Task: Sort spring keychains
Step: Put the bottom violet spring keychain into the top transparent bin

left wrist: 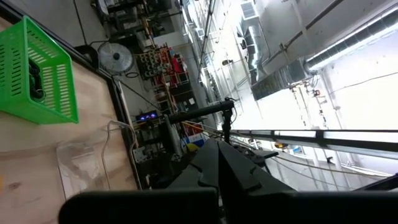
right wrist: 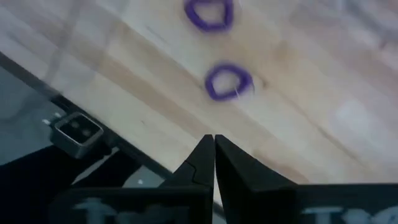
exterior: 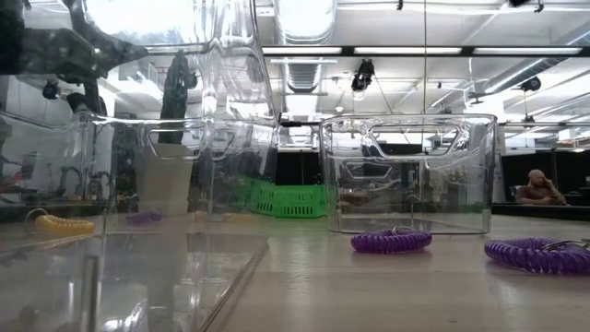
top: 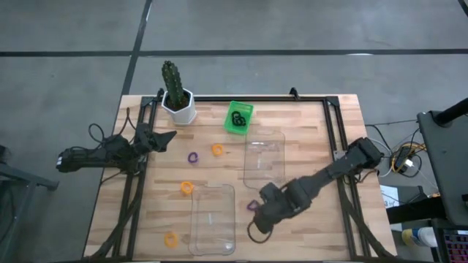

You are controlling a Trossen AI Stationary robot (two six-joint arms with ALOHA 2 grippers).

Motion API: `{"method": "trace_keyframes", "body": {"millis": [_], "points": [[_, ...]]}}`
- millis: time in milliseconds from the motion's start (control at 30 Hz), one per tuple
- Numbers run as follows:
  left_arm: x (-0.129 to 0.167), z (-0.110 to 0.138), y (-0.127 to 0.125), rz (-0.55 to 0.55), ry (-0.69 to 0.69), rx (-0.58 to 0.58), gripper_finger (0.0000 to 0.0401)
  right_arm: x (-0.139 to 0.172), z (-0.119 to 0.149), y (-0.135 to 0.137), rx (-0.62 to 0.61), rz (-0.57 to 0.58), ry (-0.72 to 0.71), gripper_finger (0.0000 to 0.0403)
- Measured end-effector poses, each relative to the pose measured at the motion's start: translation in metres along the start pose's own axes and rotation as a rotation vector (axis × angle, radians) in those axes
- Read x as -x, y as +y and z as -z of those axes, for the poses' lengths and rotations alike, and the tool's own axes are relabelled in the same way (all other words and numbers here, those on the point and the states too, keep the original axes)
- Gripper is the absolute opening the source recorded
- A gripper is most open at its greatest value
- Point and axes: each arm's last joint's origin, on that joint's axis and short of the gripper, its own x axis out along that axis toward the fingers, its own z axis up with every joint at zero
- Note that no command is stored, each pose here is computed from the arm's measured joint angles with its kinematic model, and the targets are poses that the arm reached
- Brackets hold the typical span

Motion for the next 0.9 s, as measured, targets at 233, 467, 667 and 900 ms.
{"method": "trace_keyframes", "body": {"millis": [233,467,667,900], "points": [[0.0,0.0,0.0,0.0,0.0,0.028,0.0,-0.018,0.018,0.002,-0.009,-0.038,0.014,0.0083],[0.0,0.0,0.0,0.0,0.0,0.031,0.0,-0.047,0.021,-0.008,-0.071,0.011,0.016,0.016],[0.0,0.0,0.0,0.0,0.0,0.033,0.0,-0.073,0.02,-0.016,-0.088,-0.008,0.008,0.0178],[0.0,0.0,0.0,0.001,0.001,0.032,0.0,-0.102,0.017,-0.031,-0.123,-0.004,-0.028,0.0174]]}}
